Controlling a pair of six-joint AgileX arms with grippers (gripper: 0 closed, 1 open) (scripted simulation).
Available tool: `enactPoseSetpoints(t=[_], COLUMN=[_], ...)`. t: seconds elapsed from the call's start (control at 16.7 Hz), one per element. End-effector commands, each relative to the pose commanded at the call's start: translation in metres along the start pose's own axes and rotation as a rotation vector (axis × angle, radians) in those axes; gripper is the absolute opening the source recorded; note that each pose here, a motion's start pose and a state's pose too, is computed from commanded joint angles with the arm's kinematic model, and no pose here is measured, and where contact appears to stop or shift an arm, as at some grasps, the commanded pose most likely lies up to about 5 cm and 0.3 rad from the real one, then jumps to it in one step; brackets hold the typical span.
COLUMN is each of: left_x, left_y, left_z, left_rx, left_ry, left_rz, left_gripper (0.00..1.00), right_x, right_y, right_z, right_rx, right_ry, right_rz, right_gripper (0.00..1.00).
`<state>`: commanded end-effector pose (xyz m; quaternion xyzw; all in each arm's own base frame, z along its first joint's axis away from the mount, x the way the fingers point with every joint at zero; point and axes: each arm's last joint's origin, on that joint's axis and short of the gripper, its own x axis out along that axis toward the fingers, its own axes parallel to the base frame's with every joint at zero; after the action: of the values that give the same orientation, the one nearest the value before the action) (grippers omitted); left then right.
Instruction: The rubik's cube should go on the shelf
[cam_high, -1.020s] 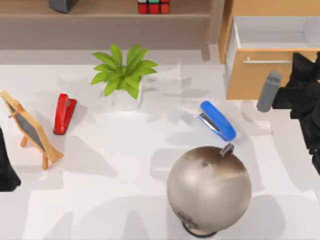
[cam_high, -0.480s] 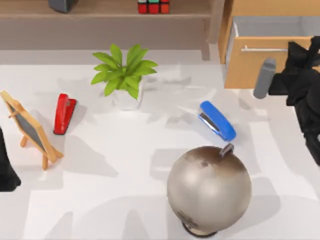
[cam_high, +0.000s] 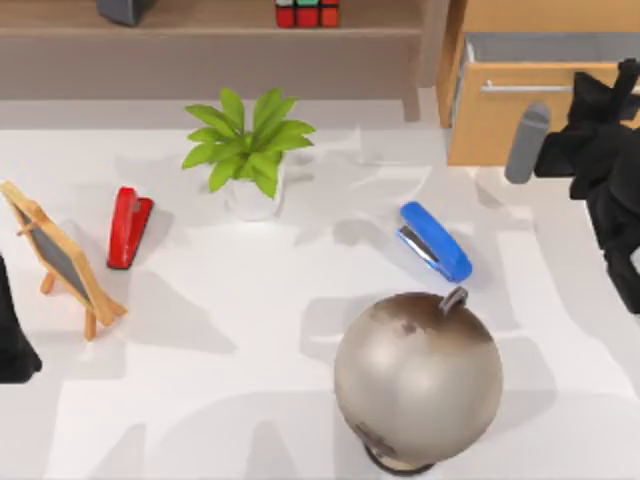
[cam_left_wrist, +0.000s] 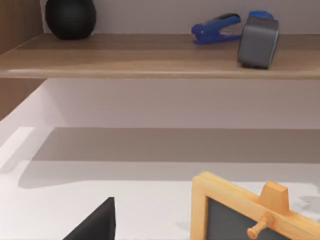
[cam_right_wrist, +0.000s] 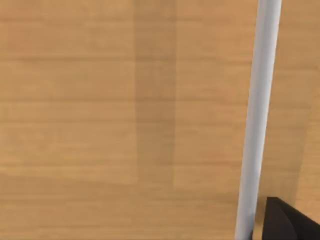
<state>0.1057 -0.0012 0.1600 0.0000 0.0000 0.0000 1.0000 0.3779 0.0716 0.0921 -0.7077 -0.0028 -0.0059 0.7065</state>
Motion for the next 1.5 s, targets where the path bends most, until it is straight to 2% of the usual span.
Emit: enactPoseSetpoints(t=[0.3, 0.9, 1.26, 1.5], left_x=[0.0, 0.0, 0.0, 0.0], left_y=[0.0, 0.0, 0.0, 0.0], left_z=[0.0, 0.0, 0.0, 0.0], left_rx=[0.0, 0.0, 0.0, 0.0], left_ry=[0.0, 0.0, 0.0, 0.0], left_rz=[0.0, 0.0, 0.0, 0.0], left_gripper=[1.0, 1.0, 1.0, 1.0], right_x=[0.009, 0.057, 0.062, 0.062], right_y=[-0.006, 0.001, -0.001, -0.001], right_z=[0.003, 0.002, 0.002, 0.002], right_rx=[0.005, 0.0, 0.0, 0.0], right_ry=[-0.004, -0.005, -0.005, -0.005], right_rz=[-0.025, 0.0, -0.005, -0.005], right_gripper=[0.0, 0.0, 0.0, 0.3])
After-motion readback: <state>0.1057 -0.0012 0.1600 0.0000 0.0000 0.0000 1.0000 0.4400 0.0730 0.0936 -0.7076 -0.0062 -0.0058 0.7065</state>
